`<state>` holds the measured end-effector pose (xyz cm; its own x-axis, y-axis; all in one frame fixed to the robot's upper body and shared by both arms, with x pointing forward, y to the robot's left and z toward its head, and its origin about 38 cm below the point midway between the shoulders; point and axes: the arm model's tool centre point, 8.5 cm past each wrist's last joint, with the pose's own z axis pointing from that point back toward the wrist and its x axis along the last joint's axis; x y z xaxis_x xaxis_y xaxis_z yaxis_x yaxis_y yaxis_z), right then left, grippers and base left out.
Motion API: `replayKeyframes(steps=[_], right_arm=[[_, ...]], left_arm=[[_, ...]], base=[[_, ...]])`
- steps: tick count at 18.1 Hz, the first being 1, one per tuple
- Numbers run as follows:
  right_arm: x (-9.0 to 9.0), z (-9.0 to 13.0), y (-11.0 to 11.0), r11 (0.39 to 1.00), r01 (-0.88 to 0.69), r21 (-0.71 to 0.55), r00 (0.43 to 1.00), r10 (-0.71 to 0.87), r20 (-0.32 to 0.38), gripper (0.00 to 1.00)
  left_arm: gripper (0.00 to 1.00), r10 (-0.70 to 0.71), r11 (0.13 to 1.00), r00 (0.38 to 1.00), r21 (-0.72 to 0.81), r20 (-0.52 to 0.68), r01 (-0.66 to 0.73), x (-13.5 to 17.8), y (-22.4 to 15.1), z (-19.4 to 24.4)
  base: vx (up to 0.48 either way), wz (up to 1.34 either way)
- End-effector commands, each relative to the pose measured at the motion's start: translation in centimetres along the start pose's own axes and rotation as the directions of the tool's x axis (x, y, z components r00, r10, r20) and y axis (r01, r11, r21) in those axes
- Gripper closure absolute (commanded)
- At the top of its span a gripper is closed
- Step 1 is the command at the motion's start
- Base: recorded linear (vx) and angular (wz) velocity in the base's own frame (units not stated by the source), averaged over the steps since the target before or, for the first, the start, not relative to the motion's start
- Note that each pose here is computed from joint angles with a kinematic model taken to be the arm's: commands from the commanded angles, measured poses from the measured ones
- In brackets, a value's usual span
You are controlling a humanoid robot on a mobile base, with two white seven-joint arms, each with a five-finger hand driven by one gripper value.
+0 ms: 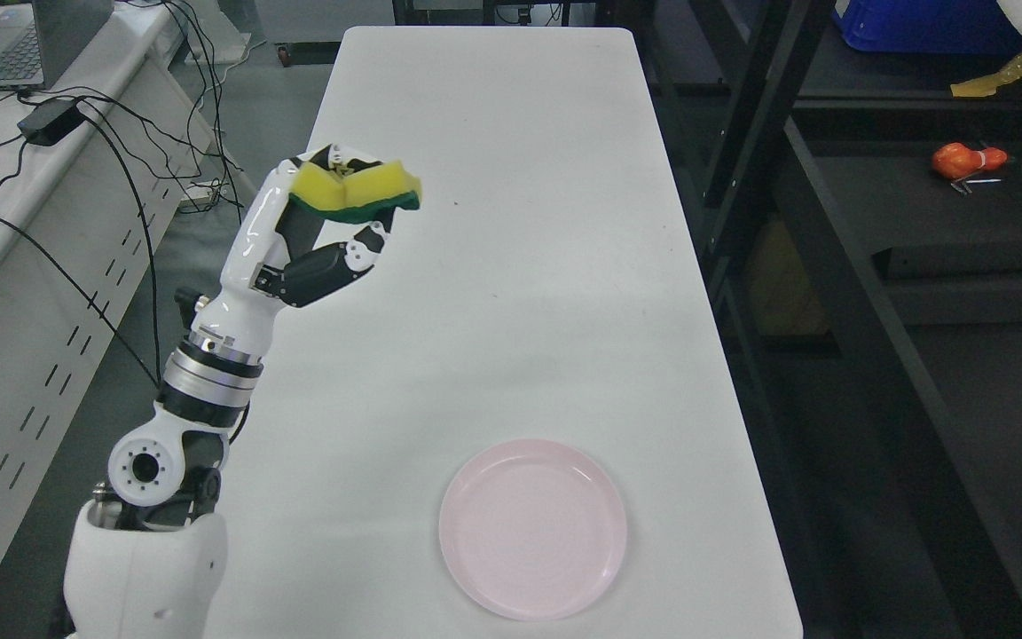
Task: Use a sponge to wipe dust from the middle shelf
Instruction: 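Hold the sponge in the left hand while turning toward the metal shelf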
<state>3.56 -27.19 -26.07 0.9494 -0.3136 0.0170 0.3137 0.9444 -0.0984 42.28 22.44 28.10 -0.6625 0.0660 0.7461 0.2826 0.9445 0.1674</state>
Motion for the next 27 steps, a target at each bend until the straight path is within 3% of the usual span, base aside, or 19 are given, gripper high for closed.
replayKeyframes(steps=[1,16,27], right_arm=[[0.9,0.0,-1.0,1.000,0.002,-0.014,1.000,-0.002,0.022,0.00],[0.9,0.0,-1.0,1.000,0.002,-0.014,1.000,-0.002,0.022,0.00],[0.9,0.0,-1.0,1.000,0.002,-0.014,1.000,-0.002,0.022,0.00]], left_arm=[[0.96,0.141,0.947,0.989,0.299,-0.050,-0.120,-2.1,4.1,6.1],[0.95,0.153,0.932,0.981,0.347,-0.120,-0.103,-3.6,2.9,14.0],[0.95,0.157,0.931,0.980,0.349,-0.127,-0.104,-3.8,2.6,14.6]], base=[[0.000,0.00],[-0.114,0.03],[-0.239,0.02]])
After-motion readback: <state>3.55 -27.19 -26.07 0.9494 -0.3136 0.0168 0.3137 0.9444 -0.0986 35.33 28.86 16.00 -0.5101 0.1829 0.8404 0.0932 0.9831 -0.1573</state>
